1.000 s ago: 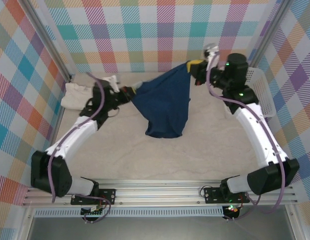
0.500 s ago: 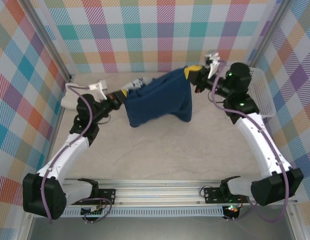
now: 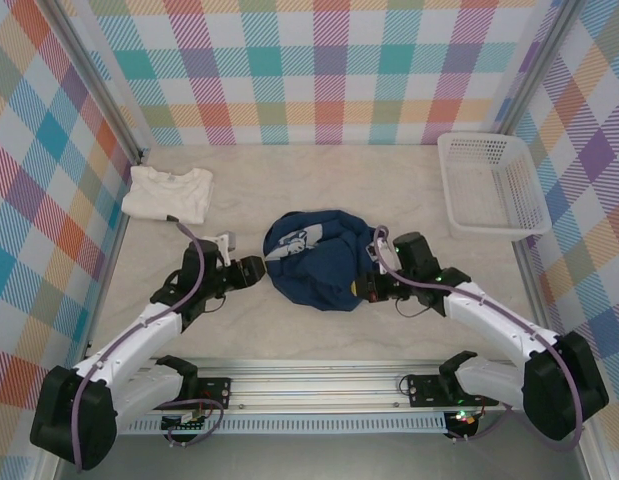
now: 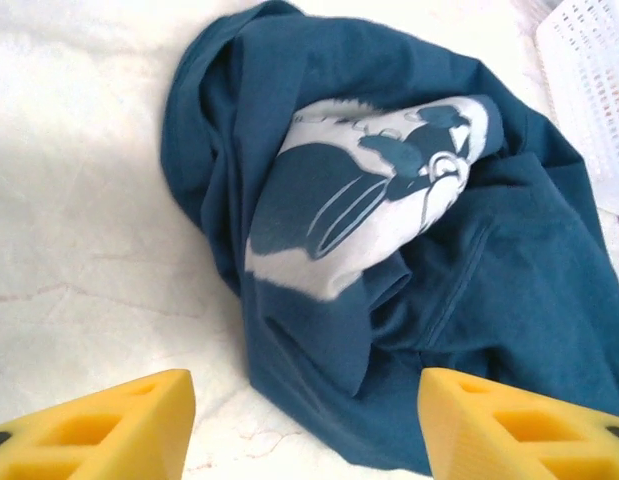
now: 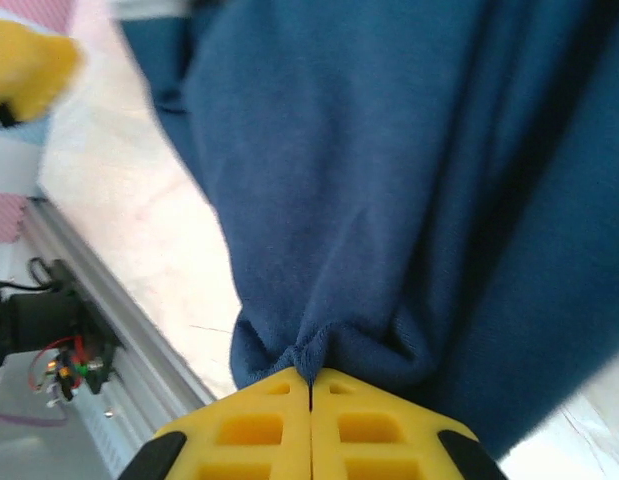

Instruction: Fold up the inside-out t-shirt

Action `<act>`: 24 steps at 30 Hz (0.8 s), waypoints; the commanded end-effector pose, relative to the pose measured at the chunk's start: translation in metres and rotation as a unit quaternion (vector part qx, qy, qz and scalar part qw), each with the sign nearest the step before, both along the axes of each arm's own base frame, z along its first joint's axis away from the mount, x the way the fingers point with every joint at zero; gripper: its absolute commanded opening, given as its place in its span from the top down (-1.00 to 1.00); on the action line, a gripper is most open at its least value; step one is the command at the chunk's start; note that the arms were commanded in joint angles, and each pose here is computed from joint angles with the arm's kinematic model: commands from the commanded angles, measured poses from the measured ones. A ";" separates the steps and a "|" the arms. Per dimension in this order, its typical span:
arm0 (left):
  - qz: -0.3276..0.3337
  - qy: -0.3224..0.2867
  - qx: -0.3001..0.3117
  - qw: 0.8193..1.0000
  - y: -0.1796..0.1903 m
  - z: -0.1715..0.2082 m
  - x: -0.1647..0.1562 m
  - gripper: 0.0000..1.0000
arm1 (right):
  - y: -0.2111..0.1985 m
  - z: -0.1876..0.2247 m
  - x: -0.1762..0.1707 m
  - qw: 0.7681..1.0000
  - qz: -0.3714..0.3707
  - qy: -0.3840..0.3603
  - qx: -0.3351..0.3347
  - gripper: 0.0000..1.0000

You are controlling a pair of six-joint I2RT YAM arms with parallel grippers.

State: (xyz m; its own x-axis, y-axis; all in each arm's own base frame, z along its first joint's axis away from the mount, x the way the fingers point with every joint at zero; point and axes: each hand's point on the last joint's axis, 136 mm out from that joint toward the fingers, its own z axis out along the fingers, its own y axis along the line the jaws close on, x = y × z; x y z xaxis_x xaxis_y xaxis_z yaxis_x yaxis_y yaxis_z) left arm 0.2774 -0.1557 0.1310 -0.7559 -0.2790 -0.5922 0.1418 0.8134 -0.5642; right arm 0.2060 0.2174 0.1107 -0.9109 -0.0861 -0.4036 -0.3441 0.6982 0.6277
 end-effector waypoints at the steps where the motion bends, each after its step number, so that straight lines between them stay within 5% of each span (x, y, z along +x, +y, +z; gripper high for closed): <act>1: -0.047 -0.031 0.051 0.997 -0.027 0.018 0.009 -0.28 | -0.023 -0.024 -0.009 0.996 -0.051 0.048 -0.061 0.76; 7: -0.147 -0.028 0.208 0.967 -0.092 0.003 0.033 -0.33 | -0.049 -0.012 0.006 0.986 -0.070 0.004 -0.151 0.33; 13: -0.110 0.019 0.345 0.932 -0.078 -0.038 0.071 -0.32 | -0.013 0.023 0.051 0.991 -0.066 -0.083 -0.079 0.01; 16: -0.095 0.037 0.350 0.931 -0.072 -0.049 0.082 -0.06 | 0.008 0.017 0.069 0.991 -0.056 -0.099 -0.072 -0.12; 19: -0.100 0.039 0.293 0.950 -0.081 -0.045 0.084 0.38 | 0.016 0.009 0.090 0.987 -0.054 -0.123 -0.088 -0.20; 20: -0.105 0.034 0.271 0.956 -0.085 -0.041 0.083 0.52 | 0.020 0.006 0.097 0.987 -0.054 -0.128 -0.086 -0.17; 24: -0.104 0.010 0.202 0.974 -0.089 -0.015 0.085 0.95 | 0.025 0.004 0.116 0.982 -0.050 -0.149 -0.102 0.77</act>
